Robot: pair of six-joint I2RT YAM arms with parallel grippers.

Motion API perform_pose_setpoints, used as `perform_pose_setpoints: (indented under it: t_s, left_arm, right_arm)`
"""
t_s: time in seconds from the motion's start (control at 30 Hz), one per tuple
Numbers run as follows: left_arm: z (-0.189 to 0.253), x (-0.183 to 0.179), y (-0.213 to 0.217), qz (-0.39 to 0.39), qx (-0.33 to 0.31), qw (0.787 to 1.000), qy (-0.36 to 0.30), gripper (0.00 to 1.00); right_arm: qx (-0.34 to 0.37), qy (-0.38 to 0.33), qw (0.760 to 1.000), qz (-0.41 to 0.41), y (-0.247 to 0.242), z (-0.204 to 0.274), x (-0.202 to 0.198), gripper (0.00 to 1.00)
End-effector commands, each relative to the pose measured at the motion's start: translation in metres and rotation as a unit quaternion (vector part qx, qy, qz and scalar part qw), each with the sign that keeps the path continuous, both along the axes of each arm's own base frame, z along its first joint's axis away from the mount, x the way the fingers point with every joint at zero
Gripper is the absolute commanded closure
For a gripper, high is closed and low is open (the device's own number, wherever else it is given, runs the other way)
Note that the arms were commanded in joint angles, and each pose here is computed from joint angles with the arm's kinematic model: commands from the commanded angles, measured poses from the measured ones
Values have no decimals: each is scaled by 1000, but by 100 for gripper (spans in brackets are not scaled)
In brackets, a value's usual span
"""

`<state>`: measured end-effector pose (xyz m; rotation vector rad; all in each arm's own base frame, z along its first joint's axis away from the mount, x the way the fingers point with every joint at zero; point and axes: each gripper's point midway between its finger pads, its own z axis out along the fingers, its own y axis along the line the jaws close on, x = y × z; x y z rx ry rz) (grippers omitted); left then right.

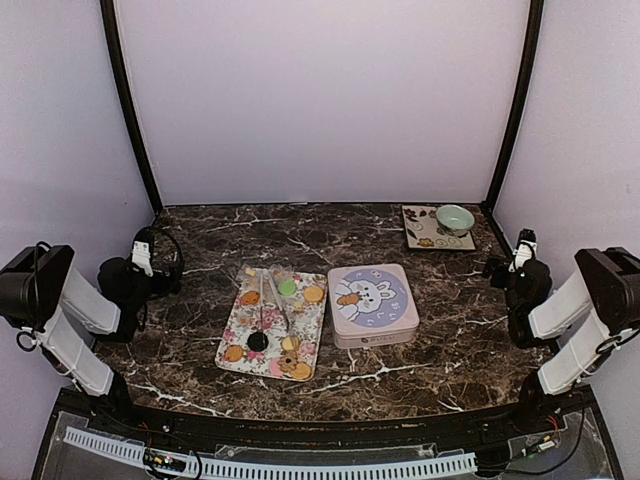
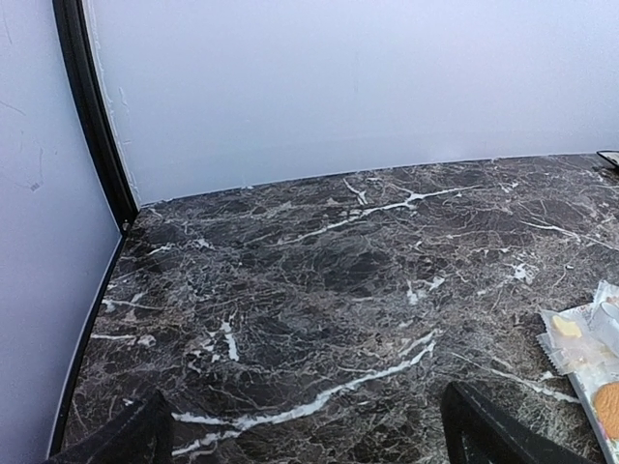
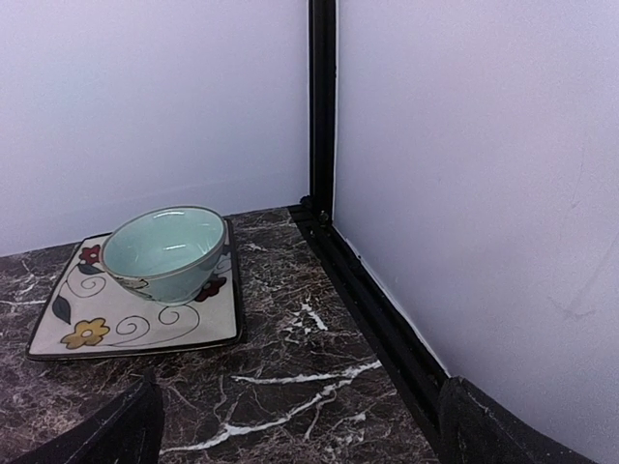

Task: Pack the cookies
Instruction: Reset both arms

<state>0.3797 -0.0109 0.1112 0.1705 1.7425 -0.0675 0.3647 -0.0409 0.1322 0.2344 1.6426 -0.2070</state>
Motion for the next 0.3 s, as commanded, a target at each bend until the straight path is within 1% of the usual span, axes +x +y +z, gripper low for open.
perform_pose_setpoints:
  t_s: [0.0, 0.27]
  left_arm:
    - [13, 3, 1, 5, -2, 1000, -24, 1]
    - [13, 3, 1, 6, -2, 1000, -23, 1]
  right_arm:
    - [1, -26, 1000, 10, 3, 13, 3, 1]
    - [1, -26, 1000, 10, 2, 13, 3, 0]
